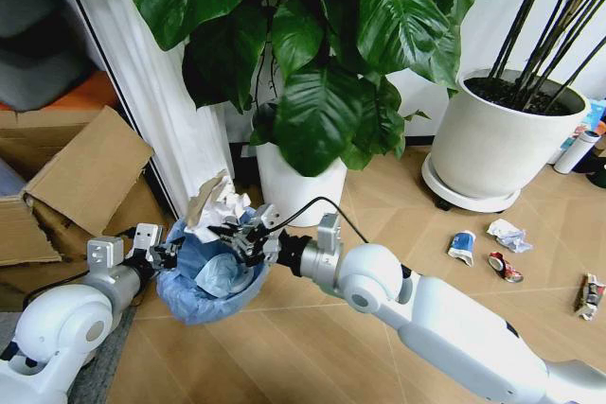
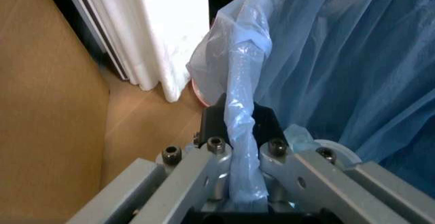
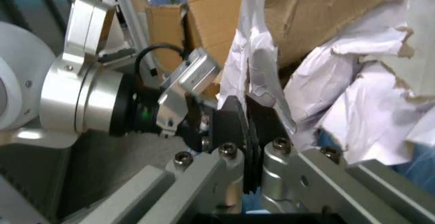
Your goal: Pick up the trash bin and place the garbage on the floor into it.
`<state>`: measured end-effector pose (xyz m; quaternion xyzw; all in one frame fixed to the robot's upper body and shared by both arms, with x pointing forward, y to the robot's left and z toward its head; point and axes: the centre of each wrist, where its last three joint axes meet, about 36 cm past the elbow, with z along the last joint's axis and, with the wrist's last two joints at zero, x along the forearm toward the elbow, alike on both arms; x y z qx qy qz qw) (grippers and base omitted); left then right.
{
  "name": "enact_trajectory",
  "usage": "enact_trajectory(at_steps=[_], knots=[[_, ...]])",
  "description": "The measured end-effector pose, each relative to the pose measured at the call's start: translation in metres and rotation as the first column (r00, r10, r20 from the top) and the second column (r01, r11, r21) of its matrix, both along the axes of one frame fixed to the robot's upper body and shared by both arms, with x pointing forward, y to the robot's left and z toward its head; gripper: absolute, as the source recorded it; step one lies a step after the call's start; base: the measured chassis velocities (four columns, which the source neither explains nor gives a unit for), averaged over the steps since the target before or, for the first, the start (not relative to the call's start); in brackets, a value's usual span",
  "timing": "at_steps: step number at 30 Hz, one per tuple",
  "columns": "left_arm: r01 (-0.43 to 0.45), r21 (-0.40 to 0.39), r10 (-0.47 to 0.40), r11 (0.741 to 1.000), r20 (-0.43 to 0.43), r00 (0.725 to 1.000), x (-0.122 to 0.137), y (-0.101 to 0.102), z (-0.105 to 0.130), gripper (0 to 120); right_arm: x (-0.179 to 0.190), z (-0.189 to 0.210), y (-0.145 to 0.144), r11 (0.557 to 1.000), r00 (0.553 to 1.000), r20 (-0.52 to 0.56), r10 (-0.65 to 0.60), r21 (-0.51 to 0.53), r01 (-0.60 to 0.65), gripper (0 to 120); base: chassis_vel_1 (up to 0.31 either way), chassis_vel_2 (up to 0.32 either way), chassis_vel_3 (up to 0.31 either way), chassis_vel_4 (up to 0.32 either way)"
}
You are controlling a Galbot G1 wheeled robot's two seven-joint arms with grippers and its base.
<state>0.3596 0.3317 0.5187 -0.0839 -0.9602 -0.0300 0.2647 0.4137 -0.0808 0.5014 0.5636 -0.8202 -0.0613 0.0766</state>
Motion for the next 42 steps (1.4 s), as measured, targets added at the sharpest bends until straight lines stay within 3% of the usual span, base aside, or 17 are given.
enact_trajectory(at_steps=[6, 8, 10, 12, 17, 19, 21, 23, 28, 35, 42], knots=[[-0.001, 0.0, 0.001, 1.0, -0.001, 1.0, 0.0, 0.001, 0.0, 0, -0.003, -0.009, 0.002, 1.0, 1.0, -0.025, 0.004, -0.012, -0.005, 15, 0.0, 0.0, 0.0, 0.0], [0.0, 0.004, 0.0, 1.0, -0.001, 1.0, -0.001, 0.002, 0.001, 0, -0.004, -0.011, 0.001, 1.0, 1.0, -0.029, 0.002, -0.018, -0.003, 26, 0.0, 0.0, 0.0, 0.0], [0.0, 0.004, 0.0, 1.0, -0.001, 1.0, -0.001, 0.002, 0.001, 0, -0.004, -0.011, 0.001, 1.0, 1.0, -0.029, 0.002, -0.018, -0.003, 28, 0.0, 0.0, 0.0, 0.0], [0.002, 0.005, -0.002, 1.0, 0.0, 1.0, 0.0, 0.002, 0.001, 0, -0.004, -0.01, -0.001, 1.0, 1.0, -0.024, -0.004, -0.021, 0.004, 41, 0.0, 0.0, 0.0, 0.0], [0.003, 0.002, -0.003, 1.0, 0.002, 1.0, -0.001, 0.001, 0.001, 0, -0.003, -0.008, -0.005, 0.999, 1.0, -0.015, -0.023, -0.026, 0.023, 55, 0.0, 0.0, 0.0, 0.0], [0.0, -0.004, 0.0, 1.0, 0.004, 1.0, -0.002, 0.001, 0.001, 0, -0.002, -0.002, -0.011, 0.998, 0.998, 0.0, -0.059, -0.019, 0.059, 68, 0.0, 0.0, 0.0, 0.0], [-0.002, -0.006, 0.002, 1.0, 0.004, 1.0, -0.002, 0.001, 0.001, 0, -0.001, 0.0, -0.013, 0.997, 0.998, 0.005, -0.07, -0.016, 0.07, 69, 0.0, 0.0, 0.0, 0.0], [-0.008, -0.01, 0.008, 1.0, 0.002, 1.0, -0.003, 0.0, -0.001, 0, 0.0, 0.007, -0.024, 0.992, 0.992, 0.019, -0.122, -0.011, 0.123, 81, 0.0, 0.0, 0.0, 0.0], [-0.013, -0.018, 0.013, 1.0, 0.006, 1.0, -0.006, -0.002, -0.002, 0, 0.0, 0.005, -0.061, 0.972, 0.972, 0.008, -0.233, -0.039, 0.233, 98, 0.0, 0.0, 0.0, 0.0], [-0.02, -0.026, 0.021, 0.999, 0.013, 1.0, -0.007, -0.004, -0.004, 0, -0.011, -0.009, -0.11, 0.922, 0.927, 0.02, -0.375, -0.091, 0.376, 100, 0.0, 0.0, 0.0, 0.0], [-0.019, -0.023, 0.02, 1.0, 0.019, 1.0, -0.012, -0.01, -0.013, 0, -0.041, -0.031, -0.165, 0.819, 0.835, 0.067, -0.546, -0.169, 0.549, 100, 0.0, 0.0, 0.0, 0.0]])
